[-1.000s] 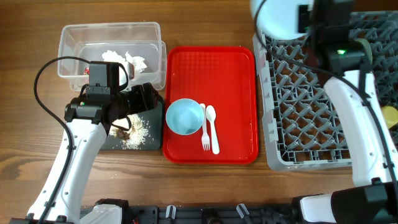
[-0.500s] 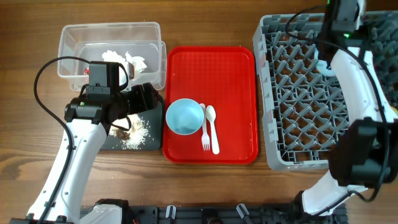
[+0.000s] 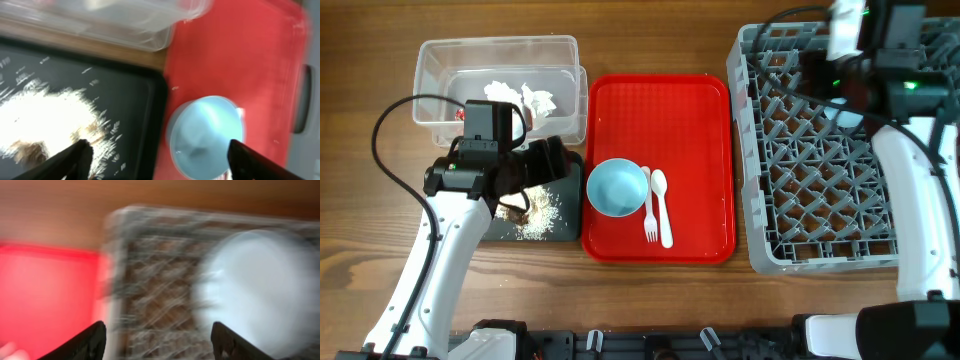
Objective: Sort waste into correct bins and load items into the dishwasher rack
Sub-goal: 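Grasp the light-blue bowl and place it in the rack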
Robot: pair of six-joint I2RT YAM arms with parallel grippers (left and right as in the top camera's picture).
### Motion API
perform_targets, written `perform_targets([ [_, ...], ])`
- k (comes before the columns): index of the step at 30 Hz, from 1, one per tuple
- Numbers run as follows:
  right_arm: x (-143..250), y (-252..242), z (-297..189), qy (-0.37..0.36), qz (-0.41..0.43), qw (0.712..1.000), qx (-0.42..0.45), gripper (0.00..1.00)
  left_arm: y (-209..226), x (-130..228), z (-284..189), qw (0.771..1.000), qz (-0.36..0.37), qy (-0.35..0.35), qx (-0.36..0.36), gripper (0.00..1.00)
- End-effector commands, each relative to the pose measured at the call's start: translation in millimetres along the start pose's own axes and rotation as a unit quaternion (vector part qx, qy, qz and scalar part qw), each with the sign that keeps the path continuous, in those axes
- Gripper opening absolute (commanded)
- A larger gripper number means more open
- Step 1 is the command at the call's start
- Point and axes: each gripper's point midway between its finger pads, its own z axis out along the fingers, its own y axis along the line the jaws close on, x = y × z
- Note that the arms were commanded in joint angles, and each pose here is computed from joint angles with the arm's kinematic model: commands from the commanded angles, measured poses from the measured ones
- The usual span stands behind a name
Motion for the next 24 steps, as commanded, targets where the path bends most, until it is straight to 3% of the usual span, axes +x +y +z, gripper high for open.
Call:
perform_targets([
  [1,31,108,18,0.083,0.018,0.975,-0.203,0.69,39,1,-8,0.991,-0.083,-0.020,-0.103,0.92],
  [5,101,198,46,0.225,-0.058,0.939,-0.252,0.68,42,4,-8,0.987,-0.111,-0.017,-0.111,0.97],
  [7,137,238,62,0.283,-0.083,0.919,-0.261,0.62,42,5,-8,0.987,-0.112,-0.017,-0.112,1.00],
  [11,181,275,88,0.342,-0.080,0.907,-0.233,0.49,42,5,-8,0.987,-0.112,-0.017,-0.112,1.00],
  [13,195,288,98,0.356,-0.079,0.904,-0.225,0.35,42,5,-8,0.987,-0.112,-0.017,-0.112,1.00],
  [14,196,285,106,0.354,-0.063,0.913,-0.194,0.20,42,5,-8,0.987,-0.112,-0.017,-0.112,1.00],
  [16,189,275,116,0.336,-0.048,0.928,-0.153,0.04,42,5,-8,0.987,-0.112,-0.017,-0.112,1.00],
  [19,160,262,110,0.302,-0.039,0.941,-0.148,0.04,42,5,-8,0.987,-0.112,-0.017,-0.111,1.00],
  [24,9,159,37,0.065,-0.031,0.996,-0.054,0.04,42,5,-8,0.987,-0.112,-0.017,-0.112,1.00],
])
